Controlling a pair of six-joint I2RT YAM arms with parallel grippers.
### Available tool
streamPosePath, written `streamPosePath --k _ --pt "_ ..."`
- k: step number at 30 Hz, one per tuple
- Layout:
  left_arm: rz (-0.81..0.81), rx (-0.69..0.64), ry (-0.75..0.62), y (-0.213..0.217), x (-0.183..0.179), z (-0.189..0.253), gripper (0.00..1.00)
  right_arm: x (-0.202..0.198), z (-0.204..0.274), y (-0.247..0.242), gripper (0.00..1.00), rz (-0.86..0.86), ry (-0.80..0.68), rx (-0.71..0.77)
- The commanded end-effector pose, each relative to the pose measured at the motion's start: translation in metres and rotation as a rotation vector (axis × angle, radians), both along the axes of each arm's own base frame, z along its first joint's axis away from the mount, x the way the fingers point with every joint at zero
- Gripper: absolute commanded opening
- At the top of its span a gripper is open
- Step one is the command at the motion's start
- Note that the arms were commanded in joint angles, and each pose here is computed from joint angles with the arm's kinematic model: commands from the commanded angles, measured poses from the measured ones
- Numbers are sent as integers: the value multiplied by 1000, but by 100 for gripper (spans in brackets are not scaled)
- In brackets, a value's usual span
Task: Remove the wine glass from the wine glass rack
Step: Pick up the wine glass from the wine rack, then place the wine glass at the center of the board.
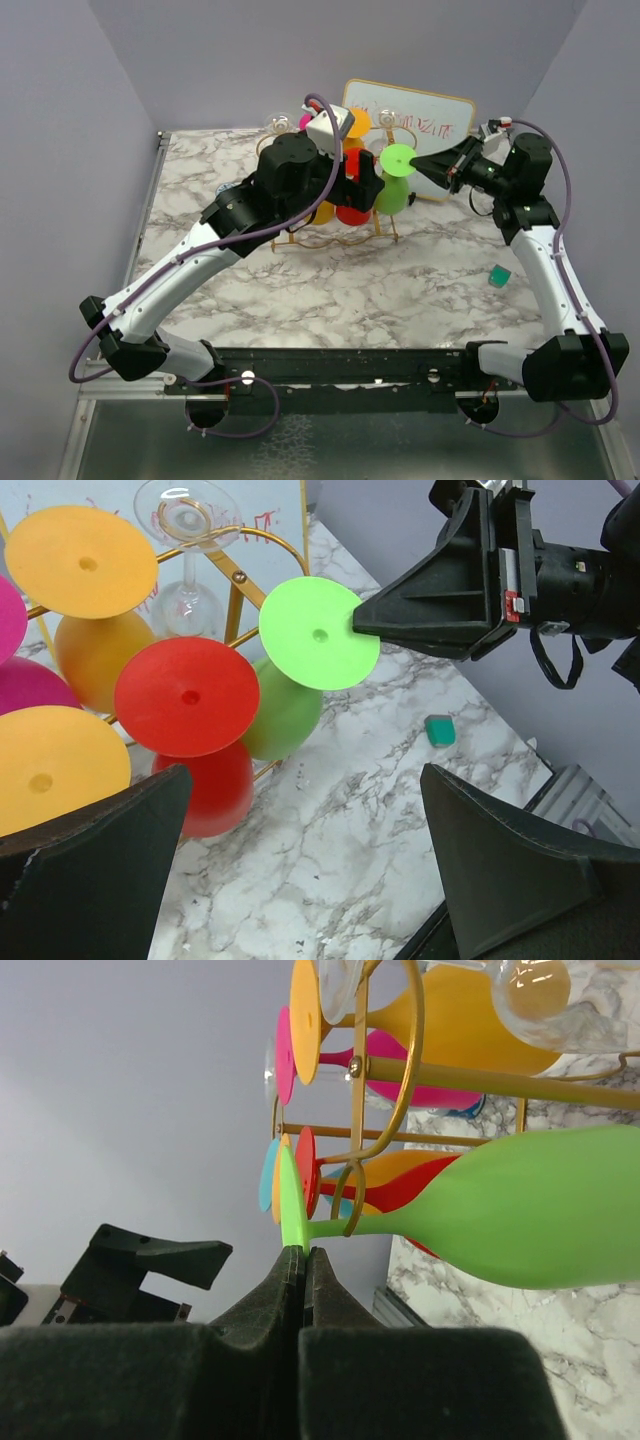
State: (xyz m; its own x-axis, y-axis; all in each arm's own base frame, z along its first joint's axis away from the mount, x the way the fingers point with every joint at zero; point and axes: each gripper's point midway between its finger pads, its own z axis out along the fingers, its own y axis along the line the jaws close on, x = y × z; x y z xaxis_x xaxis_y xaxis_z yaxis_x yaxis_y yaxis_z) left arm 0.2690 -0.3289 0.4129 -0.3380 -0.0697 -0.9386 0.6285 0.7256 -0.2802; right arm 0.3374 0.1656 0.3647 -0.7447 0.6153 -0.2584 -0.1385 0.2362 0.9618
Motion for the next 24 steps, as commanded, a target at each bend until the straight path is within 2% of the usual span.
streamPosePath --k 1,14,19,24 --pt "-49 -36 -5 -5 -5 14 99 -19 7 0 0 15 -12 -41" --pt "-127 -37 28 -19 -6 7 99 -35 -2 -2 0 26 -17 -112" --pt "-174 -39 26 -18 -14 10 99 -58 -1 2 0 115 -48 -148" --pt "-236 -63 58 -14 -25 10 99 -81 -7 1 0 127 -106 -197"
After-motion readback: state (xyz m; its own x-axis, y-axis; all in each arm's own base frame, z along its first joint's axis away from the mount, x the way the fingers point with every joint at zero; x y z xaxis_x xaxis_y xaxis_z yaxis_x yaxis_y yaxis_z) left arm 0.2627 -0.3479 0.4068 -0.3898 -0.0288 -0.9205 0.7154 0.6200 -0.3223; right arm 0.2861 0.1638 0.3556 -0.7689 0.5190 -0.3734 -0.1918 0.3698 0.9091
